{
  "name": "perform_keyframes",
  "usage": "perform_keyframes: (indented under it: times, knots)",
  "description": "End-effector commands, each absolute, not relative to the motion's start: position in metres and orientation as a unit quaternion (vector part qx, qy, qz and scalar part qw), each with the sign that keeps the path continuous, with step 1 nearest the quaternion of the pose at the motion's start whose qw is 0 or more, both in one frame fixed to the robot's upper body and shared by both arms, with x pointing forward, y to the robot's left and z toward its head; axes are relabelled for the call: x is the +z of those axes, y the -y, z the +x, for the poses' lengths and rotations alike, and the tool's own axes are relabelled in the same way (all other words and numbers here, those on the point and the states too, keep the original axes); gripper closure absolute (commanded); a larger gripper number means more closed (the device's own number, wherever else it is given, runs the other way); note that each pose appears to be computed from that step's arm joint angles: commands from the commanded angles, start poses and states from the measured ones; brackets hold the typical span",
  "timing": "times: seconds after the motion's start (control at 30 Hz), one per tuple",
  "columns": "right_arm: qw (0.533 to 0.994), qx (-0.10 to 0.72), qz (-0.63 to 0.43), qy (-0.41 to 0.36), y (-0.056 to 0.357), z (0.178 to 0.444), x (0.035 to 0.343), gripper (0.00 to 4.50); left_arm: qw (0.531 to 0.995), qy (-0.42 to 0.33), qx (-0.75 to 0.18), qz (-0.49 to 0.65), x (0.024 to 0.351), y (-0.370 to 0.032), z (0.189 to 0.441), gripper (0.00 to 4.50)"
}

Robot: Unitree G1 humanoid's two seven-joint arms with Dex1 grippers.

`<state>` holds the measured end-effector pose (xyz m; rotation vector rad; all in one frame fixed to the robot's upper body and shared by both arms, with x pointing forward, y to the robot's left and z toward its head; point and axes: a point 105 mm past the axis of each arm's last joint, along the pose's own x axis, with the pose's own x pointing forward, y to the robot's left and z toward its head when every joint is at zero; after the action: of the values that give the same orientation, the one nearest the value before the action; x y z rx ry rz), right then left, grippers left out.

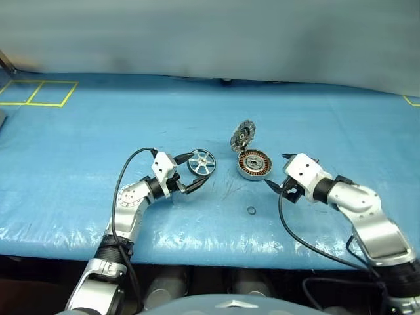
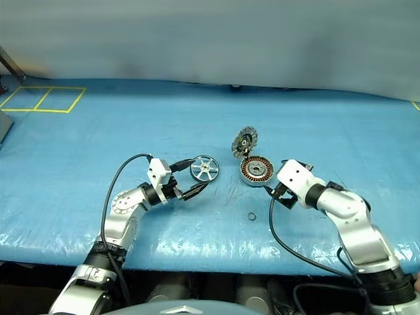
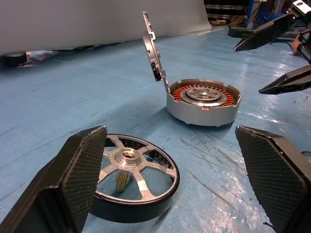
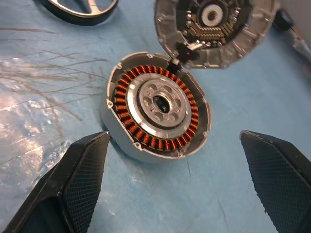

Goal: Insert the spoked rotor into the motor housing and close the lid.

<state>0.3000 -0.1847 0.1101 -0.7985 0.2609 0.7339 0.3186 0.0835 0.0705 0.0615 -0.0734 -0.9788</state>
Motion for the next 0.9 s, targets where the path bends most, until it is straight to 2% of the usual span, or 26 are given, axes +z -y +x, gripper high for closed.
perform_keyframes:
  times: [0.03, 0.23, 0.5, 0.7, 0.9]
  knots:
    - [0.791, 0.394, -0.445, -0.148, 0.177, 0.307, 0.113, 0.00, 0.877, 0.057, -0.475, 0.039, 0.081, -0.081, 0.318, 0.01]
    - [0.712, 0.443, -0.515, -0.181, 0.167, 0.321, 0.113, 0.00, 0.876, 0.051, -0.478, 0.038, 0.077, -0.079, 0.316, 0.01]
    - [0.664, 0.472, -0.534, -0.226, 0.171, 0.325, 0.092, 0.00, 0.878, 0.045, -0.476, 0.035, 0.070, -0.080, 0.308, 0.01]
    - [0.658, 0.476, -0.537, -0.227, 0.170, 0.326, 0.089, 0.00, 0.878, 0.042, -0.475, 0.035, 0.070, -0.080, 0.307, 0.01]
    - [0.667, 0.457, -0.550, -0.208, 0.171, 0.333, 0.101, 0.00, 0.877, 0.038, -0.478, 0.034, 0.067, -0.079, 0.306, 0.01]
